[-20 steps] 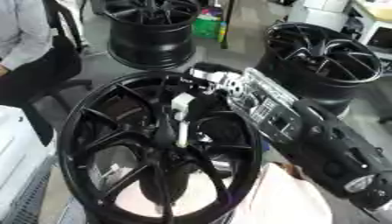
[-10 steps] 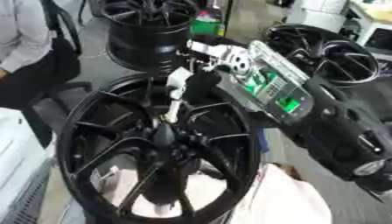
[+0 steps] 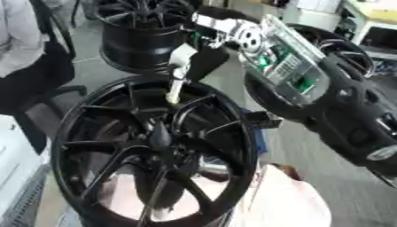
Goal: Pull the pin out of the wheel hub.
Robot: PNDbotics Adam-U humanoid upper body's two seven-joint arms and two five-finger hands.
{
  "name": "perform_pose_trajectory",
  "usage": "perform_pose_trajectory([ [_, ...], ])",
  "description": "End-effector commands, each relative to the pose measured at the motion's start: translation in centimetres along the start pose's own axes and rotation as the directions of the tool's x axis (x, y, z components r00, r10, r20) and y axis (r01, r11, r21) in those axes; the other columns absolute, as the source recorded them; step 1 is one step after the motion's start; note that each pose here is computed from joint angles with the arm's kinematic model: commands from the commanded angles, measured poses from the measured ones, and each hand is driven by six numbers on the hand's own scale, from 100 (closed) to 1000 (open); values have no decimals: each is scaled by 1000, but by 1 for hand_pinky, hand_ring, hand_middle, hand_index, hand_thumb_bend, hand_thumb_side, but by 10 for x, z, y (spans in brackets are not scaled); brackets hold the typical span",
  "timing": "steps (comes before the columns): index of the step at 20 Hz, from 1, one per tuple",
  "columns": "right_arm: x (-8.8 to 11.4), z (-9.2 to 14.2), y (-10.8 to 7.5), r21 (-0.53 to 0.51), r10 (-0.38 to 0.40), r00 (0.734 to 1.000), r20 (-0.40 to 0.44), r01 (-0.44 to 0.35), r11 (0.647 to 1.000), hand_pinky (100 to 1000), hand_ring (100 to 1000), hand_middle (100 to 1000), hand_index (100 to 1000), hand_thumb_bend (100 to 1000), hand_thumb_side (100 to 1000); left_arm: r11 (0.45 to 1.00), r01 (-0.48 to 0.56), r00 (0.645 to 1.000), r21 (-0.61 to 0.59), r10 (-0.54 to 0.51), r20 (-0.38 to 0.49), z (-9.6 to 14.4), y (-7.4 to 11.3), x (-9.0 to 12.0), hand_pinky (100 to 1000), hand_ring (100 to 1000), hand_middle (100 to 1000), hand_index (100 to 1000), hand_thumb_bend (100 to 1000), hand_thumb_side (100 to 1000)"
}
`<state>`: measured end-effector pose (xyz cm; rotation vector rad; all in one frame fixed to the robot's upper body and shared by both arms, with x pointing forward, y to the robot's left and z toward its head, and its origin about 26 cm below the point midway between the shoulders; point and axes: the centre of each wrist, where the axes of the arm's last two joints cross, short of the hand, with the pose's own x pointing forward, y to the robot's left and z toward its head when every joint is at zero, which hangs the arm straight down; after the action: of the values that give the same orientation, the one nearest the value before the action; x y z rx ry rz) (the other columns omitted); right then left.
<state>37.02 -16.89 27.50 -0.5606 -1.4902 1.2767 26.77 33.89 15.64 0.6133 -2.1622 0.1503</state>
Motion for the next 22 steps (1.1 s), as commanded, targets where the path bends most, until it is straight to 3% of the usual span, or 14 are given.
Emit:
perform_pose_trajectory([
  [1, -26, 12, -38, -115, -33, 997, -63, 26, 993, 587, 447, 163, 341, 100, 100, 1000, 9, 999, 10, -10, 32, -5, 3, 7, 777, 869, 629, 844, 100, 705],
  [6, -77, 41, -82, -304, -120, 975, -185, 59, 951, 581, 448, 159, 337, 100, 100, 1000, 14, 999, 9, -15, 35, -5, 4, 7, 777, 869, 628, 844, 100, 705],
  [8, -103, 59, -97, -377, -147, 956, -255, 42, 925, 584, 454, 159, 337, 100, 100, 1000, 18, 999, 9, -19, 35, -5, 5, 7, 777, 868, 628, 844, 100, 705],
  [11, -148, 94, -115, -466, -180, 905, -385, -22, 885, 591, 464, 166, 342, 100, 100, 1000, 21, 999, 7, -22, 41, -6, 5, 7, 778, 868, 628, 844, 100, 703],
  [15, -200, 138, -116, -506, -215, 824, -525, -98, 857, 629, 508, 221, 389, 100, 100, 1000, 15, 999, 0, -15, 48, -7, 3, 8, 778, 868, 628, 844, 100, 701],
  [16, -212, 147, -115, -513, -223, 805, -549, -113, 851, 652, 543, 270, 432, 100, 100, 1000, 12, 999, -2, -12, 51, -7, 2, 8, 778, 869, 628, 844, 100, 700],
  [18, -233, 162, -110, -518, -245, 775, -582, -121, 847, 693, 598, 342, 495, 100, 100, 1000, 8, 998, -4, -8, 56, -8, 1, 9, 778, 869, 628, 845, 100, 700],
  [22, -265, 185, -105, -565, -297, 721, -626, -158, 810, 690, 606, 363, 516, 100, 100, 1000, 1, 998, -9, 0, 59, -9, 0, 10, 779, 870, 627, 845, 100, 703],
])
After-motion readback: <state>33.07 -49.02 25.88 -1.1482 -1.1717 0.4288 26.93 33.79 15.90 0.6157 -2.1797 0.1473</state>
